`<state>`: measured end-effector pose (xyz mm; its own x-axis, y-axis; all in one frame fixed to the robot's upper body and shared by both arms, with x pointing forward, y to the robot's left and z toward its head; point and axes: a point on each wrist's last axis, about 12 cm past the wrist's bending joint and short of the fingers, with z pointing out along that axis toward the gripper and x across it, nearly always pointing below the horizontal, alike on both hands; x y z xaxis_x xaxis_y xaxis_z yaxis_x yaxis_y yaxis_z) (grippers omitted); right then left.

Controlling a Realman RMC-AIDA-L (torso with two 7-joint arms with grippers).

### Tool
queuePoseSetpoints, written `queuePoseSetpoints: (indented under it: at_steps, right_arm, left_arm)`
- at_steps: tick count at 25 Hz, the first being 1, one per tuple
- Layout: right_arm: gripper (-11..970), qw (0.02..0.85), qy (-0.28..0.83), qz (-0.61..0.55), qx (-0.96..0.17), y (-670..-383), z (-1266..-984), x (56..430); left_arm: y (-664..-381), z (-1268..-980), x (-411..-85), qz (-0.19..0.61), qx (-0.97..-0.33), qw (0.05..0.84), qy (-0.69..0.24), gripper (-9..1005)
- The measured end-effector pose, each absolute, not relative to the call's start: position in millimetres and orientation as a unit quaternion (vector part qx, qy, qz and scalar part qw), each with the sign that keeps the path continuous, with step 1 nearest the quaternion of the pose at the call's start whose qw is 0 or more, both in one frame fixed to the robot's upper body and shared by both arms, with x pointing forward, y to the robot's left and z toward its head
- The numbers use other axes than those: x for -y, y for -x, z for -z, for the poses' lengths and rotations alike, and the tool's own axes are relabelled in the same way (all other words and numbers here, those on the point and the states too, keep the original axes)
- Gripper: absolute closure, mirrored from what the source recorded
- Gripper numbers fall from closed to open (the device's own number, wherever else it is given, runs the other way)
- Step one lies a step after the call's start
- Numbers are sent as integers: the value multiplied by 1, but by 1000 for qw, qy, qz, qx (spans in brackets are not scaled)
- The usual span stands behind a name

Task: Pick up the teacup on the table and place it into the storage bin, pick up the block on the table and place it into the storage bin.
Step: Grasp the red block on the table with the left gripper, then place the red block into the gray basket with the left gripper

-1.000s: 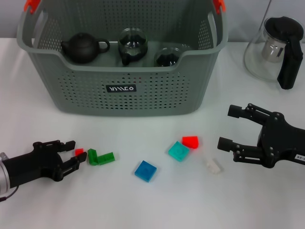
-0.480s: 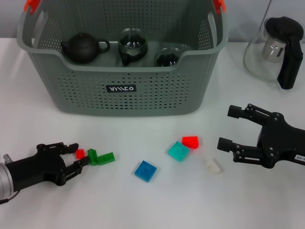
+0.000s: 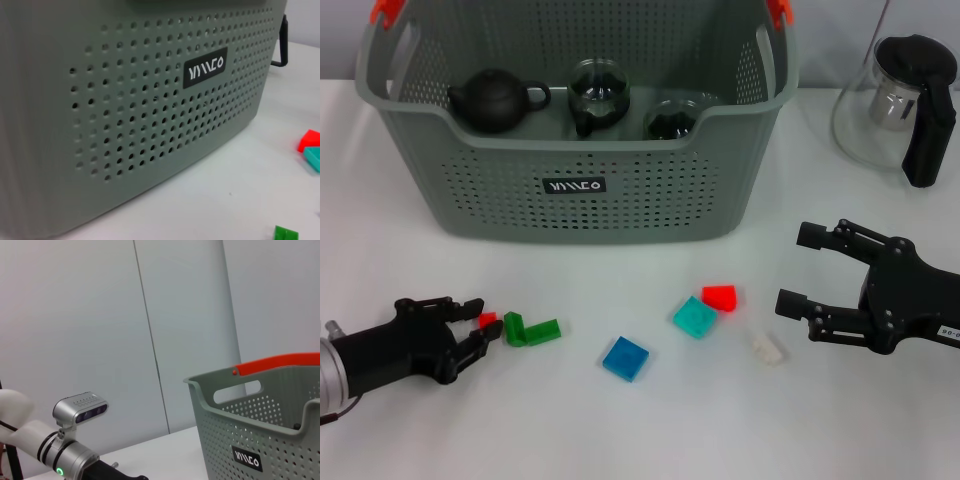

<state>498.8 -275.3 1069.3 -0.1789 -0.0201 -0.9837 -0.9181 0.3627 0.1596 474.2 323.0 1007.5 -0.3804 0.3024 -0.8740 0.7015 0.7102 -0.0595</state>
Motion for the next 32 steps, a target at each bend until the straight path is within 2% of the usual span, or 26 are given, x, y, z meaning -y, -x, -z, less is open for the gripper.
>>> queuePoseSetpoints:
  at_steps: [2, 13, 26, 32]
  right_arm:
    - [12, 524, 368, -428, -638, -499, -1069, 276]
    - [12, 524, 369, -429, -636, -499, -1070, 276]
    - [13, 524, 369, -427, -637, -499, -1070, 276]
    - [13, 525, 370, -427, -636, -500, -1071, 276]
  left_arm:
    - [-475, -1008, -324, 218, -804, 459, -308, 548]
    - [-478, -1010, -323, 221, -806, 455, -308, 831]
    - [-480, -1021, -328, 247, -803, 457, -293, 880]
    - [-476, -1060, -340, 327, -746, 495, -301, 881]
